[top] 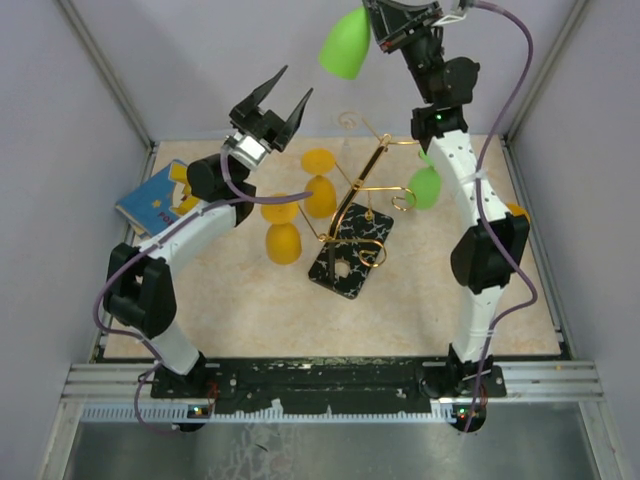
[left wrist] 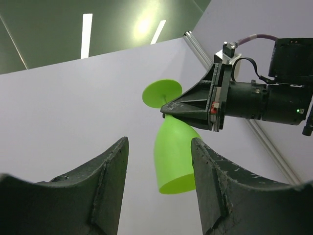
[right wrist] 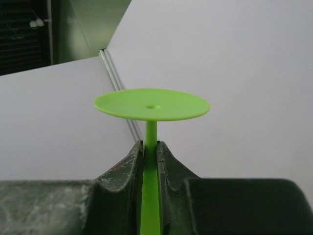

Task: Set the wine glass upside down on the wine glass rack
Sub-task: Turn the wine glass upside down at the wine rack.

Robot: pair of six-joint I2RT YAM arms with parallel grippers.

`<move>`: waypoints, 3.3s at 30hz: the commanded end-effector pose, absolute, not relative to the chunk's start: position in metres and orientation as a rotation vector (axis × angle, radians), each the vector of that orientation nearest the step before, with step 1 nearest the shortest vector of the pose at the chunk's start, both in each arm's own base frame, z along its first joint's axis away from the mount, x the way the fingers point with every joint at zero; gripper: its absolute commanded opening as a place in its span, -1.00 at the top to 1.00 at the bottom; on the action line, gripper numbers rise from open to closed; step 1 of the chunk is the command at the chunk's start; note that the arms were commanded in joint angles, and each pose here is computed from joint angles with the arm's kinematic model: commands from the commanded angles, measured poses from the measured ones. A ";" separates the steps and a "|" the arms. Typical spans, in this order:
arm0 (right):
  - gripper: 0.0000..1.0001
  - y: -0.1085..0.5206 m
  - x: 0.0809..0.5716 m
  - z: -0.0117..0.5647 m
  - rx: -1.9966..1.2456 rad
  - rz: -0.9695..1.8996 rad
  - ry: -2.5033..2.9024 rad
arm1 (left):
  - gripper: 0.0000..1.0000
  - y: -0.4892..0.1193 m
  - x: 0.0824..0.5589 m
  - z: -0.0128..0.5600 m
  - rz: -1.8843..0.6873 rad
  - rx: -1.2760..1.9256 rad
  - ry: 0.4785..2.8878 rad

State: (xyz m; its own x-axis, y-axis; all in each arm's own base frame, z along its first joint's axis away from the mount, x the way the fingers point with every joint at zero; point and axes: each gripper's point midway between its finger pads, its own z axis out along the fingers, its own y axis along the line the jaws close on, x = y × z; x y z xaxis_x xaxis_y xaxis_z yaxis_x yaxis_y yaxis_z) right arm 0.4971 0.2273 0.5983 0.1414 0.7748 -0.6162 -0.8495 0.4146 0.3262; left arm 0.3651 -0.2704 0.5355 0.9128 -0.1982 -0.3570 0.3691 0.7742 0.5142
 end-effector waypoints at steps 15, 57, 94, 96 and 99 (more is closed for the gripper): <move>1.00 0.141 0.408 0.610 -0.226 0.747 0.908 | -0.20 -0.210 0.412 0.591 -0.273 0.371 0.290; 1.00 0.112 0.249 0.346 -0.350 0.530 1.510 | -0.13 -0.203 0.493 0.556 -0.241 0.360 0.374; 1.00 0.146 0.284 0.293 -0.284 0.399 1.418 | -0.13 -0.195 0.481 0.565 -0.128 0.384 0.352; 1.00 0.145 0.285 0.293 -0.264 0.388 1.413 | -0.13 -0.195 0.482 0.564 -0.125 0.386 0.353; 1.00 0.142 0.288 0.294 -0.243 0.374 1.405 | -0.13 -0.196 0.483 0.565 -0.124 0.388 0.355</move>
